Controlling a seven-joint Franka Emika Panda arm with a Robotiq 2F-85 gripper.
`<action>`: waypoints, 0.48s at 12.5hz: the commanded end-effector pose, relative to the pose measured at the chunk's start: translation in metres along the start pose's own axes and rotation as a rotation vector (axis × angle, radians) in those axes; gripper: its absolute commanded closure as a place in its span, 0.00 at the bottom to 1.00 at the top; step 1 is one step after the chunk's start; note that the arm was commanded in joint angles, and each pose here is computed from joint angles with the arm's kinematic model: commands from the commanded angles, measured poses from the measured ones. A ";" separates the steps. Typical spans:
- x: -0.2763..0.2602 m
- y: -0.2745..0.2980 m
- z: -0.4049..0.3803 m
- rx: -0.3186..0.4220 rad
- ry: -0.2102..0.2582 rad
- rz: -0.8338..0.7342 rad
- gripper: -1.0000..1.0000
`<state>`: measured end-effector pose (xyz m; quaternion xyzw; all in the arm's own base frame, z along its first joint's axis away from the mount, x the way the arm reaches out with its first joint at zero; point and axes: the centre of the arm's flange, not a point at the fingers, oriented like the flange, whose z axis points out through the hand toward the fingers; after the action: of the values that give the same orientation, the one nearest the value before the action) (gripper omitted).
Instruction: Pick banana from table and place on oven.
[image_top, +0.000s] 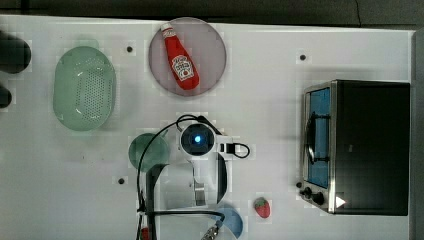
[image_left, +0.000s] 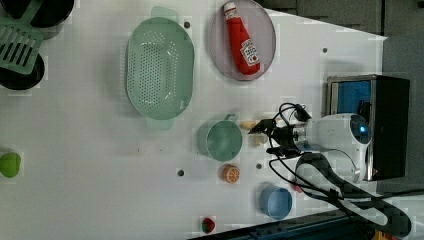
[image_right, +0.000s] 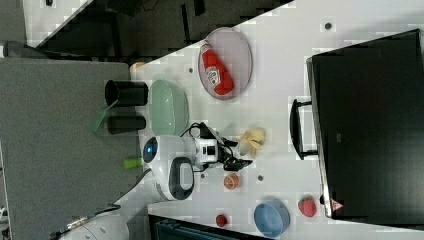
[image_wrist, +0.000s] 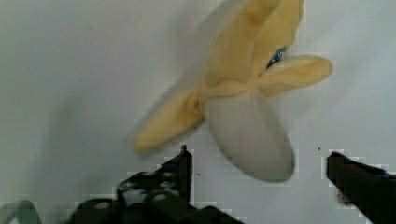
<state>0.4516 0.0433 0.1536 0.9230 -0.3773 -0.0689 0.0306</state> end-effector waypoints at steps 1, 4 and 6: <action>0.008 -0.009 -0.007 0.060 0.044 0.028 0.29; 0.009 -0.010 -0.008 0.066 0.049 0.027 0.64; 0.009 -0.011 -0.009 0.070 0.051 0.027 0.75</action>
<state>0.4727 0.0551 0.1652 0.9296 -0.3677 -0.0251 0.0054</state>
